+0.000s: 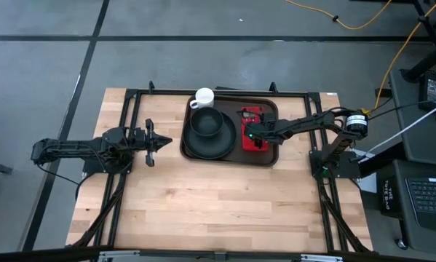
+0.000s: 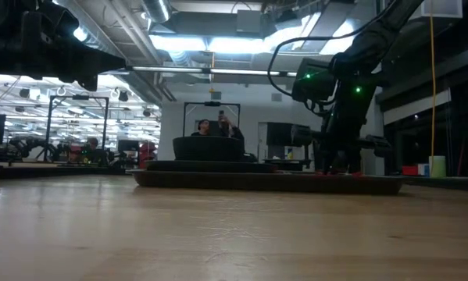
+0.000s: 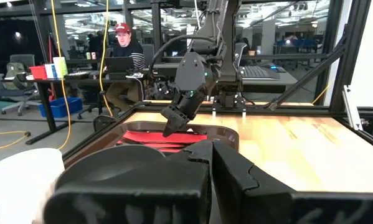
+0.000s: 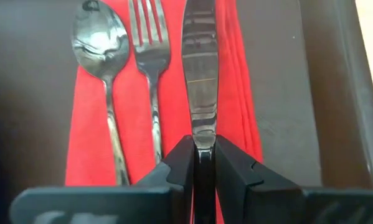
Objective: Set up tray
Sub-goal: Put the black knife on the red napkin to the right of the black fork, then return to Home Position
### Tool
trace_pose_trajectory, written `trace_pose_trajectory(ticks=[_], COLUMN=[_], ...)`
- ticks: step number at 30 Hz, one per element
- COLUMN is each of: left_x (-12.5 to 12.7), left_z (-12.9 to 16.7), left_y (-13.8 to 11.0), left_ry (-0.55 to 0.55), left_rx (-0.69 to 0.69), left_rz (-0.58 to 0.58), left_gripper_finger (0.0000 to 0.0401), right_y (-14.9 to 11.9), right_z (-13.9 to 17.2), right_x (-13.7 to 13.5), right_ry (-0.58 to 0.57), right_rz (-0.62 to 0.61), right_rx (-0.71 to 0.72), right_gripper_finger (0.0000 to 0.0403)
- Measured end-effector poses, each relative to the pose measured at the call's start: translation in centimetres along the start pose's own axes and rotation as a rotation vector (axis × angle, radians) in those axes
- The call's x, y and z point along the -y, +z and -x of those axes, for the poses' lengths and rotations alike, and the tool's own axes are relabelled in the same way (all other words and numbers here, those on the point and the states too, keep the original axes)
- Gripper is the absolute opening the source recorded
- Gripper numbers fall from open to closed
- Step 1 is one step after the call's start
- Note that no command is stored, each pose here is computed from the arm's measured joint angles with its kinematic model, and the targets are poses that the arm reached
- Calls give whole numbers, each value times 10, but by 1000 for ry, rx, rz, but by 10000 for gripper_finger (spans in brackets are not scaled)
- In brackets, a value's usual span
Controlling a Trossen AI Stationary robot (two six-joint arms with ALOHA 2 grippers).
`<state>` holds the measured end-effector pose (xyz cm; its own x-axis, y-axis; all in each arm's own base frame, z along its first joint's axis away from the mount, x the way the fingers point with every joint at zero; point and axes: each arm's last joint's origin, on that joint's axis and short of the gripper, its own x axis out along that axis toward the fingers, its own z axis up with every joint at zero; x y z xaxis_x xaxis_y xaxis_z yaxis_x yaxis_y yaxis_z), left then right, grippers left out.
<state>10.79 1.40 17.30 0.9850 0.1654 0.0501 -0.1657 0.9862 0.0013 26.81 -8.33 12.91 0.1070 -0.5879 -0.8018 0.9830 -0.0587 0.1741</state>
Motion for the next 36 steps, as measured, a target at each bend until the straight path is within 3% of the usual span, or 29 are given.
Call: trace_pose_trajectory(ticks=[25, 36], left_x=[0, 0], left_z=[0, 0], left_y=[0, 0], left_ry=[1, 1], left_rx=[0, 0], left_rz=[0, 0], left_gripper_finger=[6, 6], right_y=[-4, -4], right_z=[-8, -8], right_x=[-3, -2], right_ry=[1, -11], right_rz=[24, 31], right_rx=[32, 33], right_gripper_finger=[52, 90])
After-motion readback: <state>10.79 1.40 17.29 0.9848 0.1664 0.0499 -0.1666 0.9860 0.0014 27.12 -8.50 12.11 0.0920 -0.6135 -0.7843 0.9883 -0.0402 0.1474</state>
